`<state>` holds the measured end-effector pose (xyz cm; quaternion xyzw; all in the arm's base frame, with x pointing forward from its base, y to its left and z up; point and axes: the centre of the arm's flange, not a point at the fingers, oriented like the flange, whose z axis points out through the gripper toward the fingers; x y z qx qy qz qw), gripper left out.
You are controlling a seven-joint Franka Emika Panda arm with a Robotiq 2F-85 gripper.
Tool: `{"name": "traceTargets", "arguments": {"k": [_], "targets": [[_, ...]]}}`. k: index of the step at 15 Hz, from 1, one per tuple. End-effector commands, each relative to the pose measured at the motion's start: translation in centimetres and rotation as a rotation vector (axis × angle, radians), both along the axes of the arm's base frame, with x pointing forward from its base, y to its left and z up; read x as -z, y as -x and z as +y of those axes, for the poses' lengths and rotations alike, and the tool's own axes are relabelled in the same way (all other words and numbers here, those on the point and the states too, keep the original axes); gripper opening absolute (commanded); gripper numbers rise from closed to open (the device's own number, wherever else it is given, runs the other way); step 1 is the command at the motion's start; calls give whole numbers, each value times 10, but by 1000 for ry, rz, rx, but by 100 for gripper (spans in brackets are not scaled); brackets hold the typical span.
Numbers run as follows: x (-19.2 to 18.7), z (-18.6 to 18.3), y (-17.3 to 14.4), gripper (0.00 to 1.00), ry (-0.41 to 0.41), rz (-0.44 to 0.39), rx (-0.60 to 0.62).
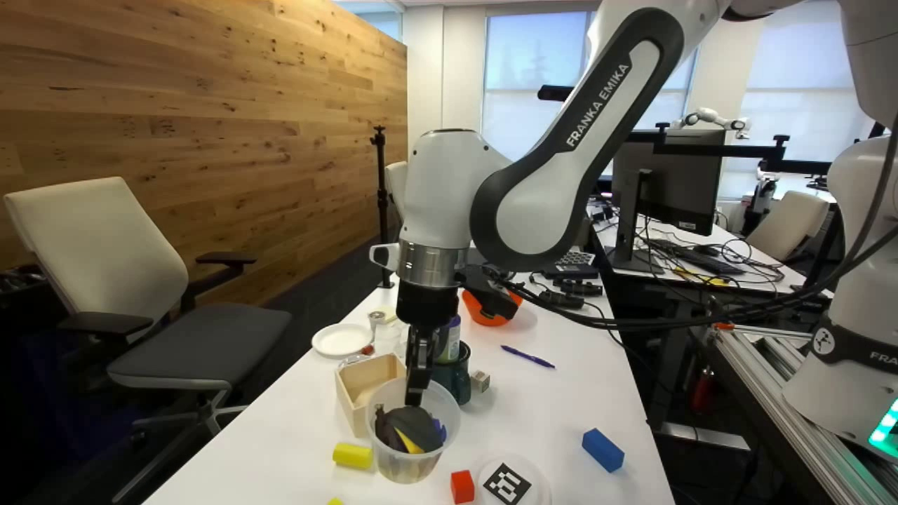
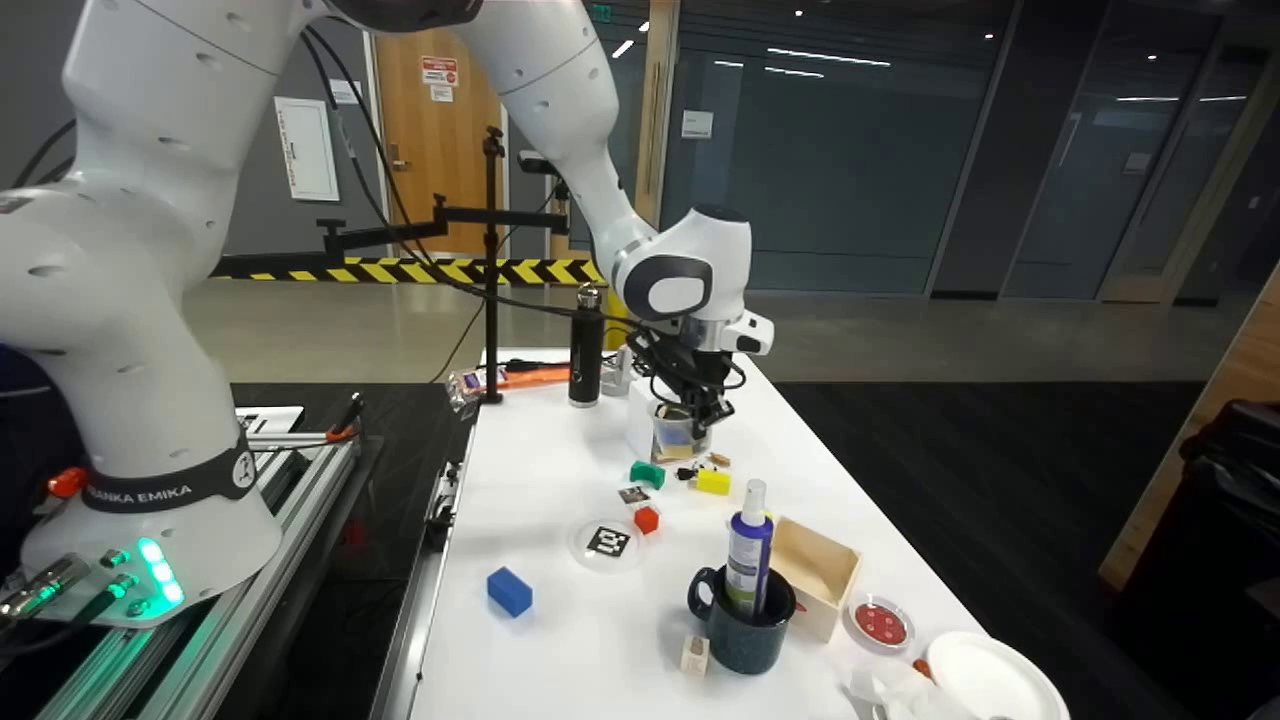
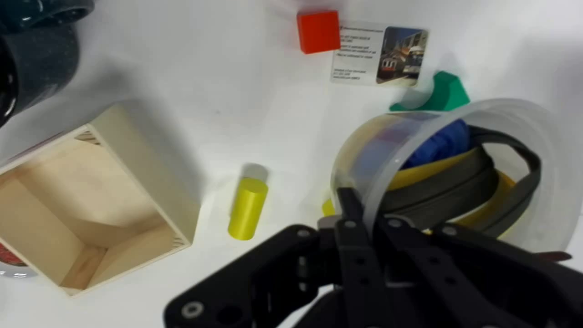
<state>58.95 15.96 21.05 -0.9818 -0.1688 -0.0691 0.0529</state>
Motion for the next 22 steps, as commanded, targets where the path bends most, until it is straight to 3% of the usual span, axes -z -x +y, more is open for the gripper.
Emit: {"name": "traceTargets", "arguments": {"k": [1,9,16,22], "targets": [[8,1,-42,1,50,9,98],[18,-23,-93,1,96,66,260],[3,-93,-126,1,75,121,436],[5,-125,-138,1,26,154,515]]}}
